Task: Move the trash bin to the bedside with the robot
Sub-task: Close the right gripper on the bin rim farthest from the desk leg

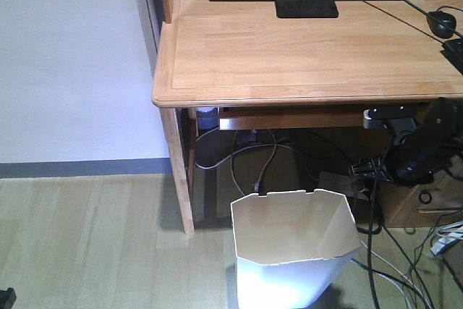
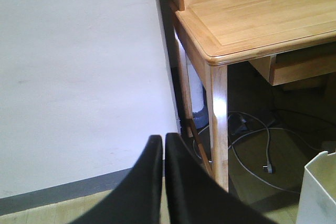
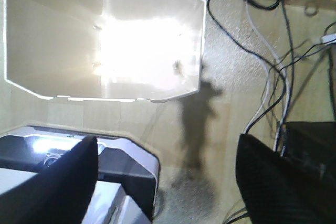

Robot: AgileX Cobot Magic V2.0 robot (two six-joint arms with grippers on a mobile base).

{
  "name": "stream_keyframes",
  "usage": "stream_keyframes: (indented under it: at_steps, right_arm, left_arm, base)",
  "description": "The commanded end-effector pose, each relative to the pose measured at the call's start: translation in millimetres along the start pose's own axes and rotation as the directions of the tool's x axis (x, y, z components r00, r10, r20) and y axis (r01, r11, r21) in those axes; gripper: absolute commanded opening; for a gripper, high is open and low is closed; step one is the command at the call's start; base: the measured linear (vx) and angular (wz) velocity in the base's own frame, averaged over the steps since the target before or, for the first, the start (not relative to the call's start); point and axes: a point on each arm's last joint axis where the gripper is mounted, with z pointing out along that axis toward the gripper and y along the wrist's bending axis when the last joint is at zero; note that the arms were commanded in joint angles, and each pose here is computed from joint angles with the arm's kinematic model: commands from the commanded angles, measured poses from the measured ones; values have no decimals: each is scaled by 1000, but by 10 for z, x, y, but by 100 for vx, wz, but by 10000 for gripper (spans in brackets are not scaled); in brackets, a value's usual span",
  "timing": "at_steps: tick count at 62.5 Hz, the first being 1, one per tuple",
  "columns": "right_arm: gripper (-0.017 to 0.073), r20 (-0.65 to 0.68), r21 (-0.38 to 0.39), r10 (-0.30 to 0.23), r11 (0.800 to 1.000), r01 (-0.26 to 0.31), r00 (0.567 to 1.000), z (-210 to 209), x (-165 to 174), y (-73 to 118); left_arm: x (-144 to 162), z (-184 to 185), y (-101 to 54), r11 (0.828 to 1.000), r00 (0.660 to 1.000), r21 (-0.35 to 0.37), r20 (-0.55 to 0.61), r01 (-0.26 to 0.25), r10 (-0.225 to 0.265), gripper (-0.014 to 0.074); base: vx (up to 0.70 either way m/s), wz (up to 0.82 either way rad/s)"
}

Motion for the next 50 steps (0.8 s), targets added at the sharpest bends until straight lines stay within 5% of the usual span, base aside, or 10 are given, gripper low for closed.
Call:
stream_keyframes:
  at_steps: [1,14,22,50]
  right_arm:
    - [526,54,-5,31,1000,-31,998,86,-181,-172]
    - [526,-2,-40,-11,999,11,1000,595,-252,-451]
    - [526,-24,-46,-63,997,62,998,925,-325,-497]
    - [526,-85,-65,-106,993,101,991,2042,-423,-607]
  left_arm:
    - [-14,5,1,1000,997,-5,72,5,-4,-7]
    - [-14,5,1,1000,997,-5,72,5,-4,-7]
    - [-14,5,1,1000,997,-5,72,5,-4,-7]
    - [-14,5,1,1000,997,-5,72,5,-4,-7]
  base:
    - [0,0]
    - [0,0]
    - [0,0]
    - [0,0]
